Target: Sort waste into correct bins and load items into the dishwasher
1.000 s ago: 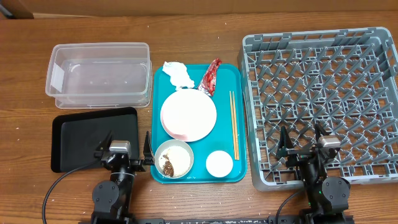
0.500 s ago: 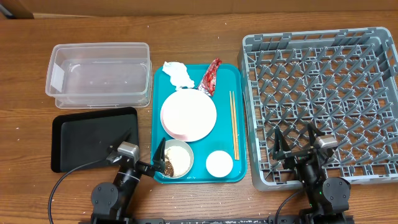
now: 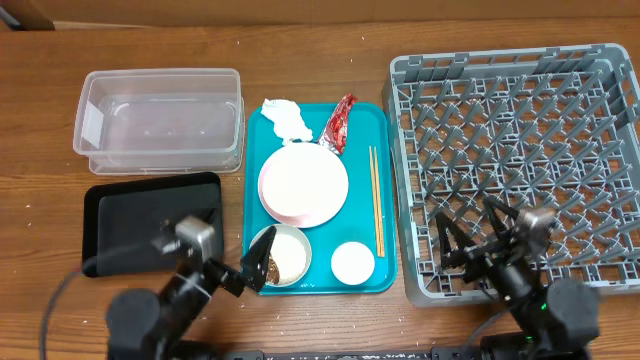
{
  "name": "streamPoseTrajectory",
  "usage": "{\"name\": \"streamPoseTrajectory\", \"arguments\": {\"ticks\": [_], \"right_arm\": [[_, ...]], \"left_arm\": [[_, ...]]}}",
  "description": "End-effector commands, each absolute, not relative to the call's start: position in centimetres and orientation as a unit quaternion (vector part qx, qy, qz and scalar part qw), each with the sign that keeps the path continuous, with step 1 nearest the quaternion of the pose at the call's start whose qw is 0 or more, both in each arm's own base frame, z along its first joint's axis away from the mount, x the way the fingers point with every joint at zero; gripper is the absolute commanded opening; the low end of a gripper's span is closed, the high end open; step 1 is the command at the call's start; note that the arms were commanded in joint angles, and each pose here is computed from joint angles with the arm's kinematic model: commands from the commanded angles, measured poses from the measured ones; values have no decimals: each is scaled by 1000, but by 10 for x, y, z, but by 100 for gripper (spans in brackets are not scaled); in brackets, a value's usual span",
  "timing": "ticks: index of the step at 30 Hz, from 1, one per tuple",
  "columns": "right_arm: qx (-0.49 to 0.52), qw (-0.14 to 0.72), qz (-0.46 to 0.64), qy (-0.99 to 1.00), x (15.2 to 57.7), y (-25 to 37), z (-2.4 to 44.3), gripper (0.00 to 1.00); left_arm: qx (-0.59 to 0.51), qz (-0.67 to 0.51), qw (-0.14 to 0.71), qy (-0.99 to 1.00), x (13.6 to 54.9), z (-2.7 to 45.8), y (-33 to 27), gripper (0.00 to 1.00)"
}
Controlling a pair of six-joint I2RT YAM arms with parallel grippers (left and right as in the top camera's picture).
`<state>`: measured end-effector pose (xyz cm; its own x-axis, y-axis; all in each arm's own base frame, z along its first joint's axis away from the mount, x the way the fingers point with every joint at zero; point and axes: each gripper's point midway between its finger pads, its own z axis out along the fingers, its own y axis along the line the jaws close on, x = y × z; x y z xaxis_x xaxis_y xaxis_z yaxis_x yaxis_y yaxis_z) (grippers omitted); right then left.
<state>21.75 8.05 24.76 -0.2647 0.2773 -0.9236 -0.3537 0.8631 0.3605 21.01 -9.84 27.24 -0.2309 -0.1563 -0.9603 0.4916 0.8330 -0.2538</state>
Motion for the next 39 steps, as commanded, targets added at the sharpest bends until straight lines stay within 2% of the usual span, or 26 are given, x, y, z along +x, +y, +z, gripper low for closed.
{"name": "streamPoseTrajectory", "arguments": {"ticks": [1, 8, 12, 14, 15, 17, 20, 24, 28, 31, 34, 35, 36, 37, 39], "right_arm": [[-17, 575, 262, 775, 225, 82, 276, 100], [8, 454, 250, 855, 252, 86, 301, 100], [1, 416, 268, 869, 261, 96, 308, 100], [6, 408, 265, 874, 267, 96, 305, 100], [8, 404, 265, 876, 270, 96, 302, 100], [25, 391, 266, 881, 273, 94, 296, 100], [56, 369, 257, 891, 275, 86, 285, 100], [72, 355, 248, 898, 277, 79, 276, 100], [72, 353, 248, 899, 278, 79, 274, 100], [72, 353, 248, 899, 278, 79, 274, 100], [72, 351, 248, 900, 277, 79, 274, 100], [72, 351, 248, 900, 277, 79, 274, 100], [73, 351, 248, 900, 277, 79, 273, 100], [72, 351, 248, 900, 277, 79, 274, 100], [72, 352, 248, 900, 277, 79, 274, 100]], "left_arm": [[117, -297, 524, 790, 224, 271, -111, 100], [141, -379, 307, 861, 252, 259, -168, 100], [150, -479, 208, 839, 251, 258, -207, 100], [156, -484, 161, 846, 248, 238, -220, 100], [155, -470, 131, 859, 242, 222, -225, 93], [149, -418, 84, 892, 229, 190, -228, 88], [159, -270, 37, 949, 208, 136, -219, 85], [183, -165, 37, 968, 197, 107, -220, 85], [196, -96, 63, 974, 205, 87, -224, 87], [195, -65, 59, 977, 209, 69, -224, 82], [190, -49, 38, 980, 209, 51, -223, 63], [186, -48, 35, 981, 210, 48, -223, 48], [183, -52, 30, 981, 210, 49, -224, 22], [178, -59, 26, 982, 211, 52, -226, 4], [163, -84, 27, 983, 218, 71, -231, 4]]}}
